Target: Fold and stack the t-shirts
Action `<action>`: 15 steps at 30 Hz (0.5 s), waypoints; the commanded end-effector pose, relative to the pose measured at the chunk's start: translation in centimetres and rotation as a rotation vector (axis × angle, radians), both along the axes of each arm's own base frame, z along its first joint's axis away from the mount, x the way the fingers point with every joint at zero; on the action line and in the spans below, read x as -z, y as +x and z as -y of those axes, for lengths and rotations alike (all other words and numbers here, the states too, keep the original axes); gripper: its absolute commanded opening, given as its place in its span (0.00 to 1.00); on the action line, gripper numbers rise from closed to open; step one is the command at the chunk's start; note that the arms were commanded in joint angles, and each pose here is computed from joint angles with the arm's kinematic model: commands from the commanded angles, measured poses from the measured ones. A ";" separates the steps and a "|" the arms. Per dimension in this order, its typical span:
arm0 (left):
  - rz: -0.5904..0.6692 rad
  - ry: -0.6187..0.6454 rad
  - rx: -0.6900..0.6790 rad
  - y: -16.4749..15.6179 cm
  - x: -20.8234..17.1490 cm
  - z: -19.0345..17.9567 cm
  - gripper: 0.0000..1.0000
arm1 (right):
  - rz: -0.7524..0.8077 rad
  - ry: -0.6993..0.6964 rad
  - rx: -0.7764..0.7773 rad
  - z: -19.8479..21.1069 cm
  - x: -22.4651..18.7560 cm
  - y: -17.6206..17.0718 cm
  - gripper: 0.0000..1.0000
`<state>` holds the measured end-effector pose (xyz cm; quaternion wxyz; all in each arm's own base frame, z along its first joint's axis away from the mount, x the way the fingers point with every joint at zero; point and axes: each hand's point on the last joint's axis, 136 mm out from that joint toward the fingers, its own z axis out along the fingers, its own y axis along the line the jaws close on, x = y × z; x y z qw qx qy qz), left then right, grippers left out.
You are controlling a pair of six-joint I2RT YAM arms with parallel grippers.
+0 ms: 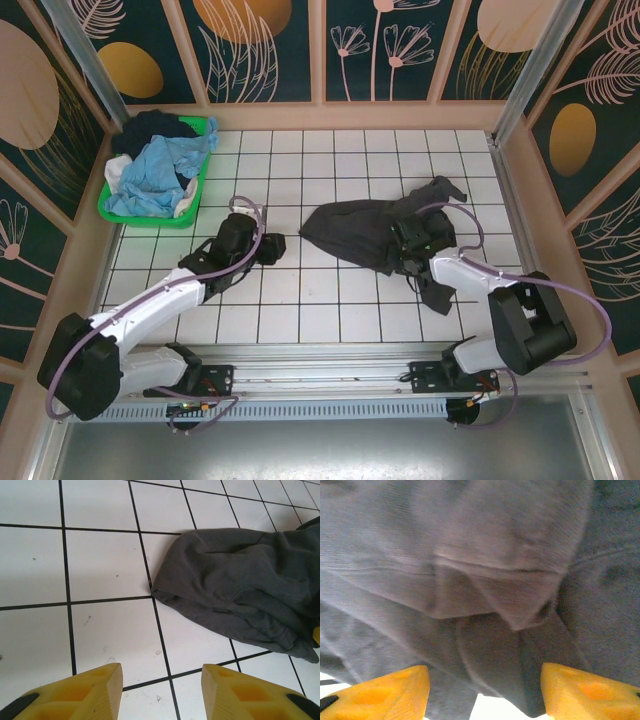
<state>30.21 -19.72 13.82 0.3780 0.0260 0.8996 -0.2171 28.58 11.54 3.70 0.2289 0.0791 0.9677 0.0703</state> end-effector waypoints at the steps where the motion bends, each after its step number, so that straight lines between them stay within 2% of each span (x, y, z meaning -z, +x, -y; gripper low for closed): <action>1: 0.024 0.018 0.021 0.9 0.3 0.5 0.46 | 0.039 0.033 0.018 0.3 0.0 1.0 0.60; 4: 0.015 0.039 0.032 1.3 1.0 0.8 0.45 | 0.043 0.028 0.021 0.1 0.4 1.8 0.55; 7: 0.009 0.048 0.041 1.3 1.5 0.9 0.44 | 0.044 0.033 0.020 -0.2 0.9 2.5 0.40; 10: 0.014 0.042 0.048 1.3 1.4 1.1 0.44 | 0.030 0.032 0.026 -0.5 1.4 2.9 0.20; 14: 0.036 0.015 0.071 1.7 -0.1 1.8 0.43 | 0.109 0.045 -0.020 -3.1 -2.0 4.0 0.01; 15: 0.043 0.005 0.077 1.7 -0.6 2.0 0.42 | 0.133 0.058 -0.040 -4.0 -3.1 4.3 0.00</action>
